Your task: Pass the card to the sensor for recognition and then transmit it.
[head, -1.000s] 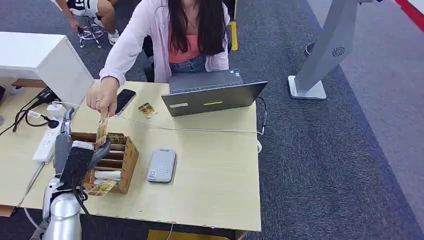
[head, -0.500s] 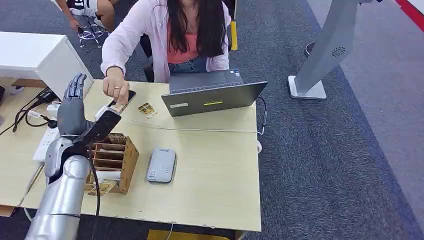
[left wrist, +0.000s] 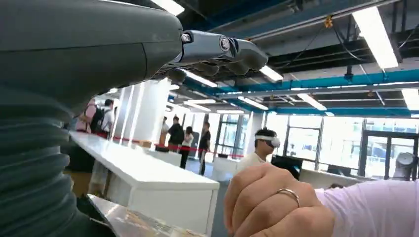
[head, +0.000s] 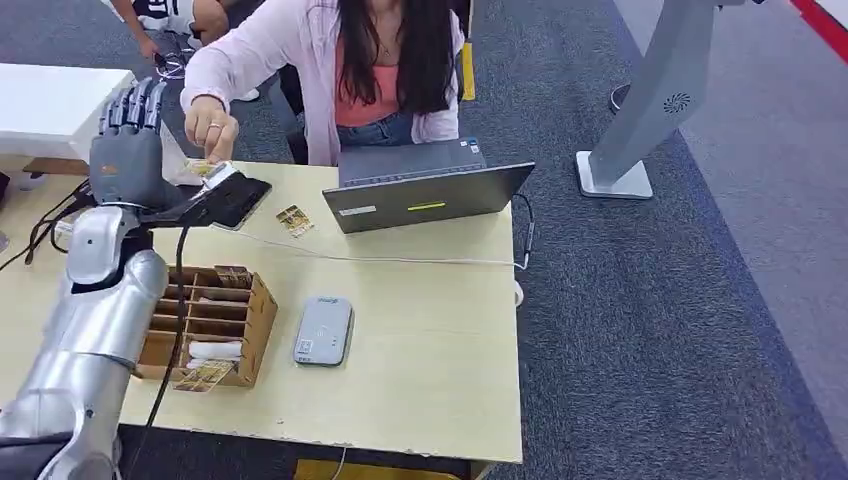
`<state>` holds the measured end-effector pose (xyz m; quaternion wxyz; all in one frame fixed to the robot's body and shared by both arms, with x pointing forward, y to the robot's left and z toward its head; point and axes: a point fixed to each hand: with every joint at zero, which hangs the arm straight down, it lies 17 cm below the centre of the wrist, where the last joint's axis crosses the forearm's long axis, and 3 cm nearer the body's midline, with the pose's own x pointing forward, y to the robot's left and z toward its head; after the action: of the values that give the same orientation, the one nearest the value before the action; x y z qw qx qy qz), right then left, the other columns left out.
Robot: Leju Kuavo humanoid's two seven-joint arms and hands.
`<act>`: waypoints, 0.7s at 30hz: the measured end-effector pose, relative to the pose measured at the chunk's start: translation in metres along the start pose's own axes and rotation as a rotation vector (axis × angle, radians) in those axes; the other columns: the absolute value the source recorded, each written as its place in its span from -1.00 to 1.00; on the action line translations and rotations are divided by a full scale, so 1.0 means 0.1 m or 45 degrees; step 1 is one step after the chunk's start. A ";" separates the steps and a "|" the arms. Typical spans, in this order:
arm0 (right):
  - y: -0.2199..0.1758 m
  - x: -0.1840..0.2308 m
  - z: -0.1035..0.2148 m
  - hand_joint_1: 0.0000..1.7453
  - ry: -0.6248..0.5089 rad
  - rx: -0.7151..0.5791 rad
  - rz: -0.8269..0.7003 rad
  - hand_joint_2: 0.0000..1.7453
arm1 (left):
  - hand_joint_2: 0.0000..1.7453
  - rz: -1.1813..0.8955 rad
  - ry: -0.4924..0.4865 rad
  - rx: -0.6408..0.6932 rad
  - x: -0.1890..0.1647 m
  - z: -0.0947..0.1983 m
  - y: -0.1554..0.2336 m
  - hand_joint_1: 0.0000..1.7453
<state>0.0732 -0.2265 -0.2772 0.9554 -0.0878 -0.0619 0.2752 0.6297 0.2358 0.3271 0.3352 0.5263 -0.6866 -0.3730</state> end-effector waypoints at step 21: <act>0.02 0.03 0.00 -1.00 -0.019 0.011 0.049 -1.00 | 1.00 -0.158 -0.021 -0.022 -0.18 -0.07 -0.02 1.00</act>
<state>0.0744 -0.2235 -0.2770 0.9498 -0.0826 -0.0661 0.2944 0.6409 0.2516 0.3281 0.3105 0.5618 -0.6521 -0.4033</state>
